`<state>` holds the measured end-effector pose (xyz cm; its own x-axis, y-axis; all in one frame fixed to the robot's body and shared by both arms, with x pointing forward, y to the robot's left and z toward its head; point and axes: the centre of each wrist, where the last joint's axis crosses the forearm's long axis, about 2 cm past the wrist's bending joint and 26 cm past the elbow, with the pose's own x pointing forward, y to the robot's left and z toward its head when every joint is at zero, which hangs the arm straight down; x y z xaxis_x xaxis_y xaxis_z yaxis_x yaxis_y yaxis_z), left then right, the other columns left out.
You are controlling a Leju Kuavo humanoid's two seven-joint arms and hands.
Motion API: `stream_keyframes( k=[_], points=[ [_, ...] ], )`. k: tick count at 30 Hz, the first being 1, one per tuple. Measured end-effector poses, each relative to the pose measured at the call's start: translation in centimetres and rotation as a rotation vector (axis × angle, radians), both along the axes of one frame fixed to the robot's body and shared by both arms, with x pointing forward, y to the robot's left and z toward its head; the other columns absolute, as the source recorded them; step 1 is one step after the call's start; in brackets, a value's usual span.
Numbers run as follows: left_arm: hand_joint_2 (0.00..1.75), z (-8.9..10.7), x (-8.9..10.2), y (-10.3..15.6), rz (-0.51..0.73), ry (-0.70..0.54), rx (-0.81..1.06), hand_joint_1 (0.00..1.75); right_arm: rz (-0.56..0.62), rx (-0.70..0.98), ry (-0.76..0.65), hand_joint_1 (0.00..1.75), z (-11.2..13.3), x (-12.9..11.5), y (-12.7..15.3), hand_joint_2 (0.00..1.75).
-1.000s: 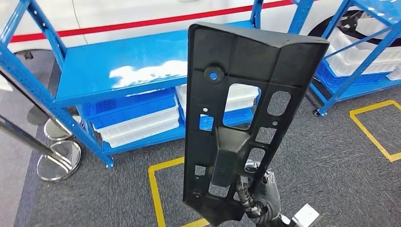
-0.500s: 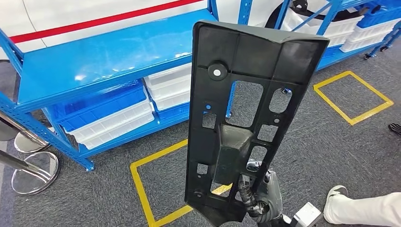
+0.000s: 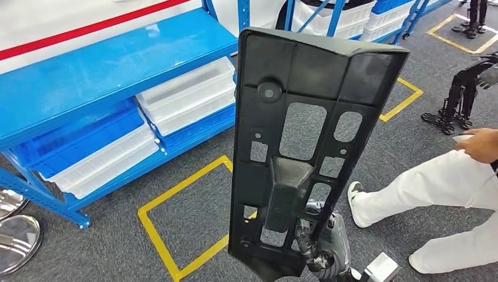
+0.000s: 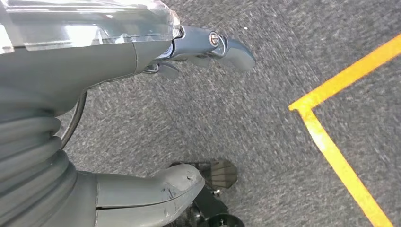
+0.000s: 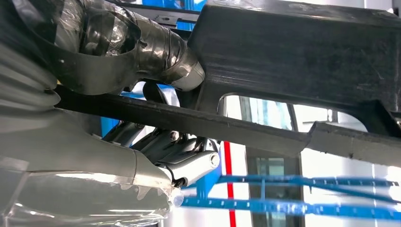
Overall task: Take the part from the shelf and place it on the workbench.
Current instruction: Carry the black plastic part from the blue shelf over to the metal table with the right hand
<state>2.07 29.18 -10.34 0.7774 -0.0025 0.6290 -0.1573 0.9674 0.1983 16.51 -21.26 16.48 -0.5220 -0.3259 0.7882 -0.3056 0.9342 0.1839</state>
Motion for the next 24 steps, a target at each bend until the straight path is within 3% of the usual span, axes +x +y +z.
stream_keyframes(
  k=[24],
  points=[
    [1.75,0.12,-0.24,0.05,0.004,-0.003,-0.003,0.00,-0.019,-0.010,0.005,1.75,-0.01,-0.20,-0.24,1.75]
  ],
)
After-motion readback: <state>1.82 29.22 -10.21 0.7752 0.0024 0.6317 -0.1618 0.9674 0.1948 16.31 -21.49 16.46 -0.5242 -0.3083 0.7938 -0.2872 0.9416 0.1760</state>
